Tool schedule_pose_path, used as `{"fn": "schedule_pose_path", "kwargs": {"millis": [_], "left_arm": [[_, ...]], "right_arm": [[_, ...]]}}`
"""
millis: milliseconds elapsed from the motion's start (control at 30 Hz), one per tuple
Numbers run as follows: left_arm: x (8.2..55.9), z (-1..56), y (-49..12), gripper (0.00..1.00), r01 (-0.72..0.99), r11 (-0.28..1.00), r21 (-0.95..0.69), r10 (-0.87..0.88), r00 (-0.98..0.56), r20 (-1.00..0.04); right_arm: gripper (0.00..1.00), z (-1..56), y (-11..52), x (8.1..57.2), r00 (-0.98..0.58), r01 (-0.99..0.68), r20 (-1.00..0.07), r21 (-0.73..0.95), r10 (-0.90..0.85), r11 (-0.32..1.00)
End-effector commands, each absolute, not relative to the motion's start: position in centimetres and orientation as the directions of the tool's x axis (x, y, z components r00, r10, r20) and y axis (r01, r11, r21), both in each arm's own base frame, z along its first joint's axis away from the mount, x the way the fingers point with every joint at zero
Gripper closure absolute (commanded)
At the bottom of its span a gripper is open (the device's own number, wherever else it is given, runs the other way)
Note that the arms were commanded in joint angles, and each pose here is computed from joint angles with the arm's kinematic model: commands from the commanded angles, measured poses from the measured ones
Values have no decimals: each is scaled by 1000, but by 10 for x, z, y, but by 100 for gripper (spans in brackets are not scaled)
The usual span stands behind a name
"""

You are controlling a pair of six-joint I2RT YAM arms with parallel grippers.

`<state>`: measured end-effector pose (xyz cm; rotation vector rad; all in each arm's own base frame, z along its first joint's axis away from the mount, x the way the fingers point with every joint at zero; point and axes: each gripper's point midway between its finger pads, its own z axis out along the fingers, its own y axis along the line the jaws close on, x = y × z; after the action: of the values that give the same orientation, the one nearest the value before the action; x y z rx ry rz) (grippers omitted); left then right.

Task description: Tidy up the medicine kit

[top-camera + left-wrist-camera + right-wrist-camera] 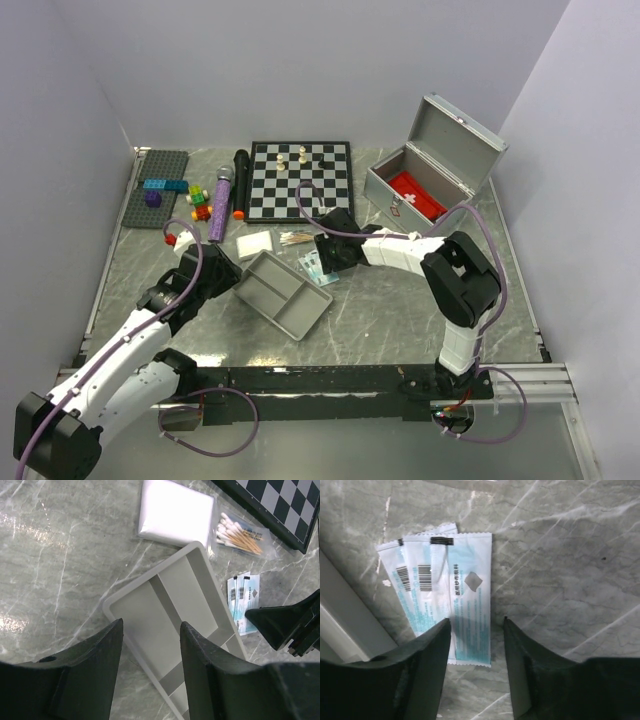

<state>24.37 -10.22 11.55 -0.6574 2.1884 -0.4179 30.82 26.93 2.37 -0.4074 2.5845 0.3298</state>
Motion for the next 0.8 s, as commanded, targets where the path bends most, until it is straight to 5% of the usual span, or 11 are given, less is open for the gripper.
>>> {"fn": "schedule_pose_path", "kwargs": {"millis": [0,367,767], "left_arm": [[251,128,-108,46,-290,791,-538,-602,-523,-604],[250,128,-108,46,-285,789,-545,-605,-522,-601],[250,146,-107,46,-268,779,-567,-616,-497,-611]], "right_arm": [[53,18,266,304,-848,-326,-482,143,-221,935],[99,39,259,301,-827,-317,-526,147,-197,937],[100,120,271,297,-713,-412,-680,207,-172,887]]}}
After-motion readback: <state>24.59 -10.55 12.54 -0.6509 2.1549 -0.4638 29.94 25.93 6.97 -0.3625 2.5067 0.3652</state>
